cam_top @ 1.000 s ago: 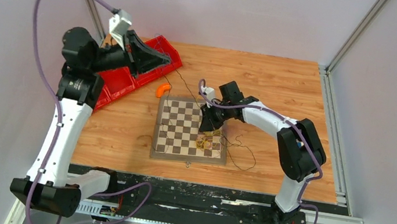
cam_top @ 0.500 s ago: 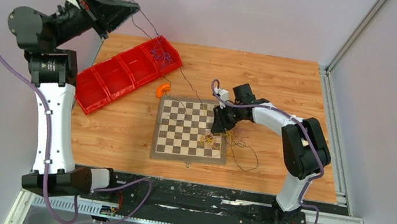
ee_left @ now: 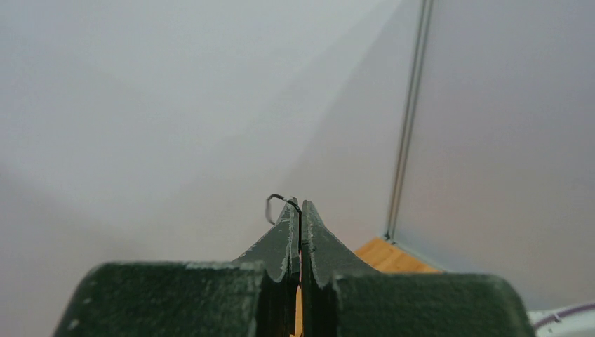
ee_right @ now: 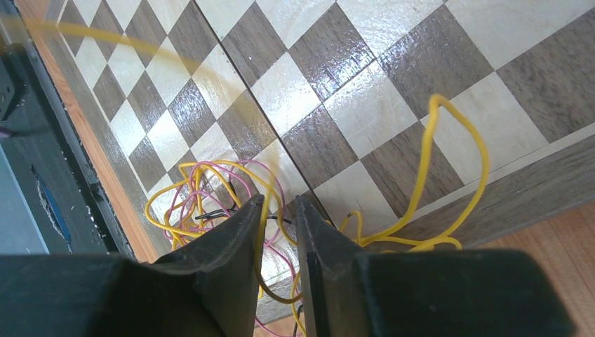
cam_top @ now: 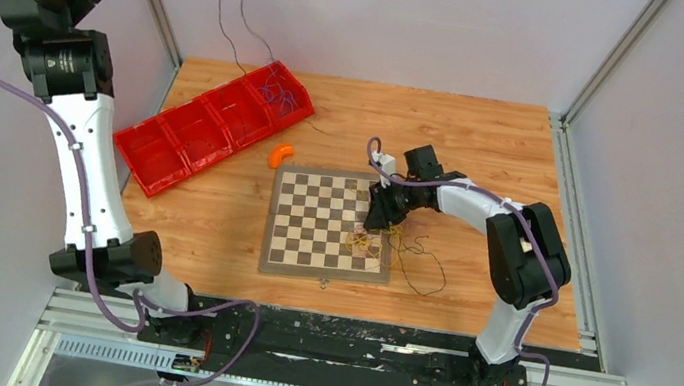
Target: Untangle the cables
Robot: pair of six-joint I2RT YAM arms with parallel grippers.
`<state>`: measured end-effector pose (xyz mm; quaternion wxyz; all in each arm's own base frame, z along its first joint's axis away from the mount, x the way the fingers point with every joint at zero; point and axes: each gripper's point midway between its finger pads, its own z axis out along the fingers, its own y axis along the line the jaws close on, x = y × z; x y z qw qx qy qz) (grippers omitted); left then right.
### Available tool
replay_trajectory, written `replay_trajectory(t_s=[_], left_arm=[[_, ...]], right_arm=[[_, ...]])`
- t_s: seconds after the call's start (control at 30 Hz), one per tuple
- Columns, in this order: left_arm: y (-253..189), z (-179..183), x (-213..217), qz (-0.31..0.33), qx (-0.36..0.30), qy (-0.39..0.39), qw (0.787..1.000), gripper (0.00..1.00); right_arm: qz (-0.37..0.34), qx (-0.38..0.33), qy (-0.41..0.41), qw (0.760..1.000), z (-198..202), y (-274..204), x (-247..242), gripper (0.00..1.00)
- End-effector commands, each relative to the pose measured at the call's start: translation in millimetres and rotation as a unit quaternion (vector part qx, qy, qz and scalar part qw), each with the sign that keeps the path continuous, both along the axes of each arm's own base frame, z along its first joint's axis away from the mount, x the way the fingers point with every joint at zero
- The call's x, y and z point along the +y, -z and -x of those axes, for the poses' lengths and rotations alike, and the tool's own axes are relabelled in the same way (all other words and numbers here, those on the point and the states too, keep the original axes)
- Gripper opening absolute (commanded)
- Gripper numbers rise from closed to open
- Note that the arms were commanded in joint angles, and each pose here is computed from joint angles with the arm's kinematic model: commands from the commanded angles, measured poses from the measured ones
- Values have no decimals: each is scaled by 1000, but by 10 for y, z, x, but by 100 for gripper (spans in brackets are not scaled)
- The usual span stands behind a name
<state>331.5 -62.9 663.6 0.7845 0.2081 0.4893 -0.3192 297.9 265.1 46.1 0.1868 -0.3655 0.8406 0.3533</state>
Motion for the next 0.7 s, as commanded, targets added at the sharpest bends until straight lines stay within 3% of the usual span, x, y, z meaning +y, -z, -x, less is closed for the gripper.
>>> replay_trajectory(t_s=[0.0, 0.23, 0.4, 0.67], left_arm=[[-220, -182, 367, 35, -21, -83, 996, 0], [-274, -476, 904, 94, -16, -144, 985, 0], [186, -738, 925, 99, 42, -113, 988, 0], [654, -966, 1051, 97, 71, -135, 984, 0]], right_arm=[[35, 12, -4, 999, 97, 246, -142, 28], [39, 18, -4, 999, 127, 299, -174, 13], [18, 23, -4, 1000, 110, 196, -96, 13], [1, 33, -1, 999, 84, 117, -22, 15]])
